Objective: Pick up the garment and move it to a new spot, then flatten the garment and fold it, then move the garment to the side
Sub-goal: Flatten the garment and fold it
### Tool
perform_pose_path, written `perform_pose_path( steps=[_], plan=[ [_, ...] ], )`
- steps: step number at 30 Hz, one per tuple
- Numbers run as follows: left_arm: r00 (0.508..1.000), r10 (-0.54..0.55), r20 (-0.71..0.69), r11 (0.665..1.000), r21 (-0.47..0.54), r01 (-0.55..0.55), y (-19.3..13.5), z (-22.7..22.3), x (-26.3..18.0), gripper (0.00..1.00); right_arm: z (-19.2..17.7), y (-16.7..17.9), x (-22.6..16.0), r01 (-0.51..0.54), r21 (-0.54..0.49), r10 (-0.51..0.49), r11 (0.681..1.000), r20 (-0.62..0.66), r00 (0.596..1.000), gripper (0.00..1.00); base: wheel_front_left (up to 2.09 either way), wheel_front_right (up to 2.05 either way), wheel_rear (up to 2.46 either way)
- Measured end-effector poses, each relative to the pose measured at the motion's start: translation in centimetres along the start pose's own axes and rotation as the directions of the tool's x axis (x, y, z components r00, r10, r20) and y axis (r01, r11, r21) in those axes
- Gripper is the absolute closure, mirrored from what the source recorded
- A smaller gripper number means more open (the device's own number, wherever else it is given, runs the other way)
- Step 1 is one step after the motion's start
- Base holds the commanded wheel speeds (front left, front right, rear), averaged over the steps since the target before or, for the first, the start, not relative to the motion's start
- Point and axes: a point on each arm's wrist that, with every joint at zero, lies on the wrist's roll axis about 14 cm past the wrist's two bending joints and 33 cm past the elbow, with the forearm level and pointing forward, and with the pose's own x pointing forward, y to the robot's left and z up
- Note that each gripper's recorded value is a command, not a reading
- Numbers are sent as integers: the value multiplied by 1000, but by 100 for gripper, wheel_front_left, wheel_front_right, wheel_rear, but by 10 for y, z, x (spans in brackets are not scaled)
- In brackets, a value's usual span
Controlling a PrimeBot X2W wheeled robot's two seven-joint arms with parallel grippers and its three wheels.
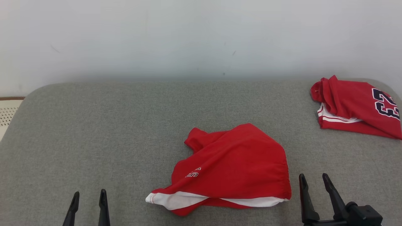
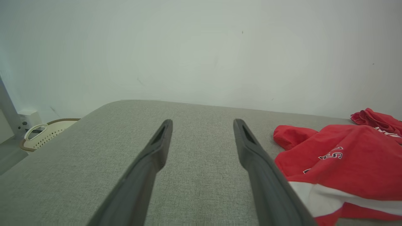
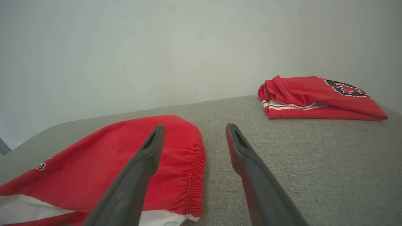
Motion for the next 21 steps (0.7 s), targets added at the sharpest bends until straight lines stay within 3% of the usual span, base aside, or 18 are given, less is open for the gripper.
perform_pose_path(
  steps=[21],
  plan=[
    [998,-5,-70,997,71,10,4,-22,-7,0,-9,4,0,-26,-56,24,998,-35,999,0,0,0,0]
  ],
)
